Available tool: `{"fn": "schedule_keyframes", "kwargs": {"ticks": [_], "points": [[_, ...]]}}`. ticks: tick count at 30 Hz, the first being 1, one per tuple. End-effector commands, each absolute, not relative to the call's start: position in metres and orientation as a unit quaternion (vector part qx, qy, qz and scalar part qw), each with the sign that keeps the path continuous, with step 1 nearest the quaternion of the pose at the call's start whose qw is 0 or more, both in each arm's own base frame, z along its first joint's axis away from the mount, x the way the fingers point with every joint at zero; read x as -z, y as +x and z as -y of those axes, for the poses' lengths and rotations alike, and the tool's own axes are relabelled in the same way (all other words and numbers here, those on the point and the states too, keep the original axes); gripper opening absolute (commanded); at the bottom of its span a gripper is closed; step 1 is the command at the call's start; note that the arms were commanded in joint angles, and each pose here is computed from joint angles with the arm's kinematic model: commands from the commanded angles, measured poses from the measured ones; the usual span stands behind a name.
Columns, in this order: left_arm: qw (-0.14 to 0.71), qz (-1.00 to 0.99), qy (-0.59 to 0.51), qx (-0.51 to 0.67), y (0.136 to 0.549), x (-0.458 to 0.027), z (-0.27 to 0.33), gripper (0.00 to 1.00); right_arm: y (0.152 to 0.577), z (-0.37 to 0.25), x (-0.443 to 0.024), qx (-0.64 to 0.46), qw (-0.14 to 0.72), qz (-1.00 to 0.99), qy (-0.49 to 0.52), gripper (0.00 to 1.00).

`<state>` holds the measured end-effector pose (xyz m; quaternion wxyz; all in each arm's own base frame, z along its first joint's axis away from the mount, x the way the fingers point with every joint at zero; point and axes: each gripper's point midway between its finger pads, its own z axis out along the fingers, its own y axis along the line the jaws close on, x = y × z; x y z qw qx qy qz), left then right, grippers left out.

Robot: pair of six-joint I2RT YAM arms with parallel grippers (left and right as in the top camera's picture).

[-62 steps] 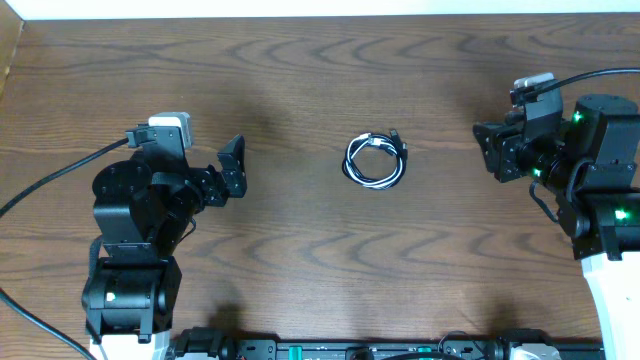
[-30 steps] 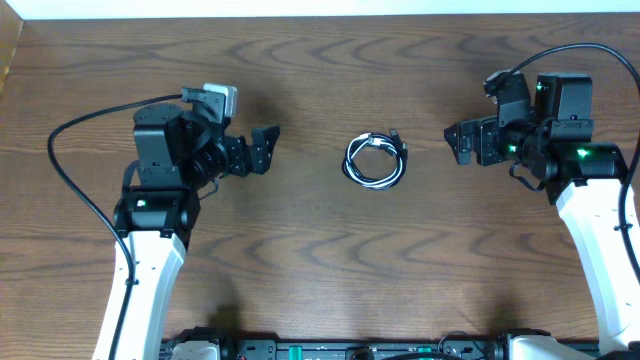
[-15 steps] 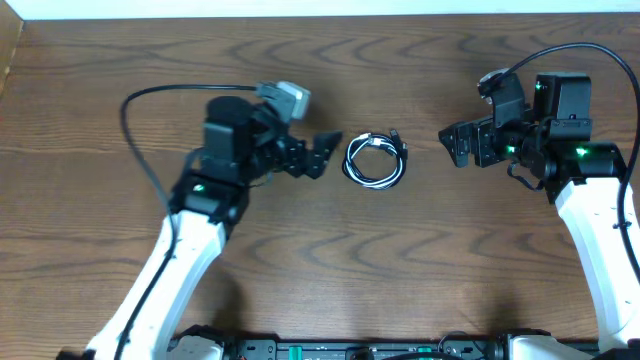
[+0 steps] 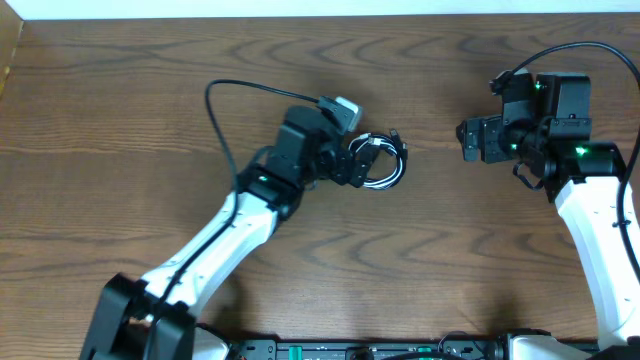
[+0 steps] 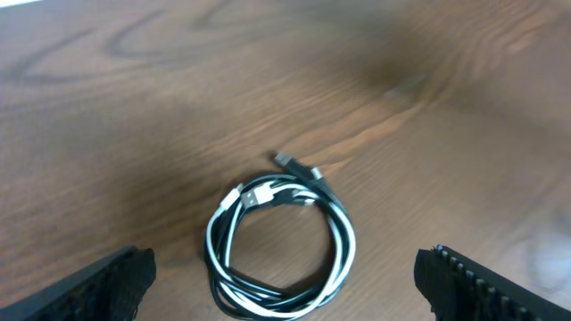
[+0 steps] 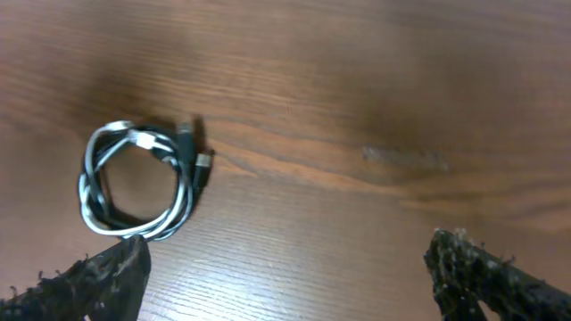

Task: Untangle cables
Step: 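Lower the left gripper onto the black-white cable coil and grasp it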

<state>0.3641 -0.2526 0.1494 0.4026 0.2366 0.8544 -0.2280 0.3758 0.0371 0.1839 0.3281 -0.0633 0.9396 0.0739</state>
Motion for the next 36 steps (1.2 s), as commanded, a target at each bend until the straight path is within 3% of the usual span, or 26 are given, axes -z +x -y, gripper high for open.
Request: {"fn": "schedule_keyframes", "kwargs": {"ticks": [1,22,36], "points": [[0.416,-0.872,0.205,0.157,0.381,-0.135,0.247,0.98,0.381,-0.026,-0.181,-0.056,0.322,-0.945,-0.021,0.92],[0.382,-0.896,0.188,0.124,0.393,-0.063,0.256,0.96,0.379,-0.027,-0.155,-0.059,0.281,-0.958,-0.019,0.86],[0.373,-0.905,0.181,0.093,0.394,-0.049,0.246,0.96,0.37,-0.031,-0.15,-0.069,0.26,-0.963,-0.021,0.86]]}}
